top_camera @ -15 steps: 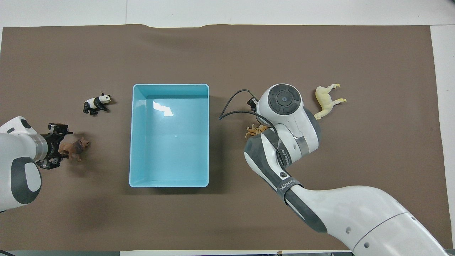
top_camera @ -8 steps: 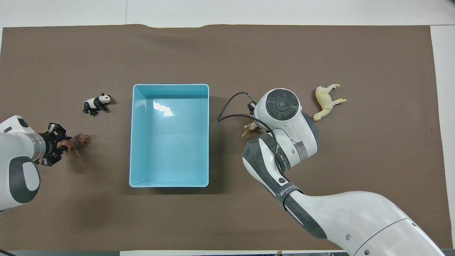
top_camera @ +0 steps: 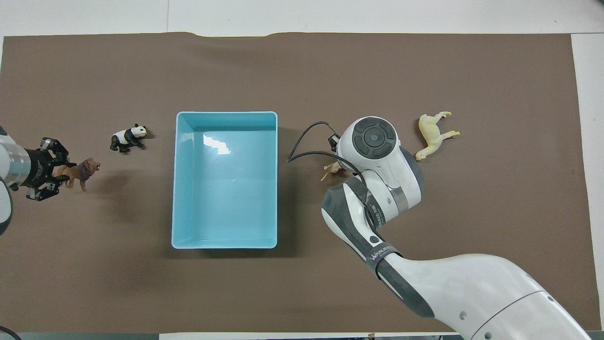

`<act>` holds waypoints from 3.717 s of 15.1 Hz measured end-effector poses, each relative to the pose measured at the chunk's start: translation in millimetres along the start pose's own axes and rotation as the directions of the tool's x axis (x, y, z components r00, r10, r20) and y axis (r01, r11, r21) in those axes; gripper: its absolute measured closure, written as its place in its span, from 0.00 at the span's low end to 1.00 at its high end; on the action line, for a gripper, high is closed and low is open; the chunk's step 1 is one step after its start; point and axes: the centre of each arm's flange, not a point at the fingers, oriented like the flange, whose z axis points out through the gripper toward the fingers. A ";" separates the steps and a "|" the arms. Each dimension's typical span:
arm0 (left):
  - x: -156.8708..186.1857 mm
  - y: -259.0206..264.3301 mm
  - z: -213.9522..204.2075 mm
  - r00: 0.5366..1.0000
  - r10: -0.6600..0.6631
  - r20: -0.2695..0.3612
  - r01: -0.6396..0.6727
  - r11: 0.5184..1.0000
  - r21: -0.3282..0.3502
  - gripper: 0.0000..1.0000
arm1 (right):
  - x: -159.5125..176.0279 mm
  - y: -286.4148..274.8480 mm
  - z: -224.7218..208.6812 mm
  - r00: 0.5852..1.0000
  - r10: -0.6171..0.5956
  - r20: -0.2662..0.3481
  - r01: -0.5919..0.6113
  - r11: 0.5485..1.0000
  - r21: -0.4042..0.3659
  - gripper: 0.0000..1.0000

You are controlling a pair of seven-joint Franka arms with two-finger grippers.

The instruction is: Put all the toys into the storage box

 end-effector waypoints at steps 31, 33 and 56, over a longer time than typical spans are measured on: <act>10.1 30.3 92.4 0.956 -0.294 -0.013 0.288 0.941 -0.176 0.00 | -208.7 -141.1 -78.4 0.980 -0.200 0.015 0.195 0.969 0.151 0.71; 8.7 31.3 104.2 0.950 -0.313 -0.008 0.307 0.937 -0.165 0.00 | -221.7 -140.1 -76.7 0.980 -0.200 -0.008 0.199 0.969 0.145 0.59; -0.4 24.0 174.2 0.940 -0.340 -0.010 0.332 0.925 -0.183 0.45 | 174.0 67.2 -19.1 0.467 -0.876 -0.119 0.875 0.477 -0.076 0.00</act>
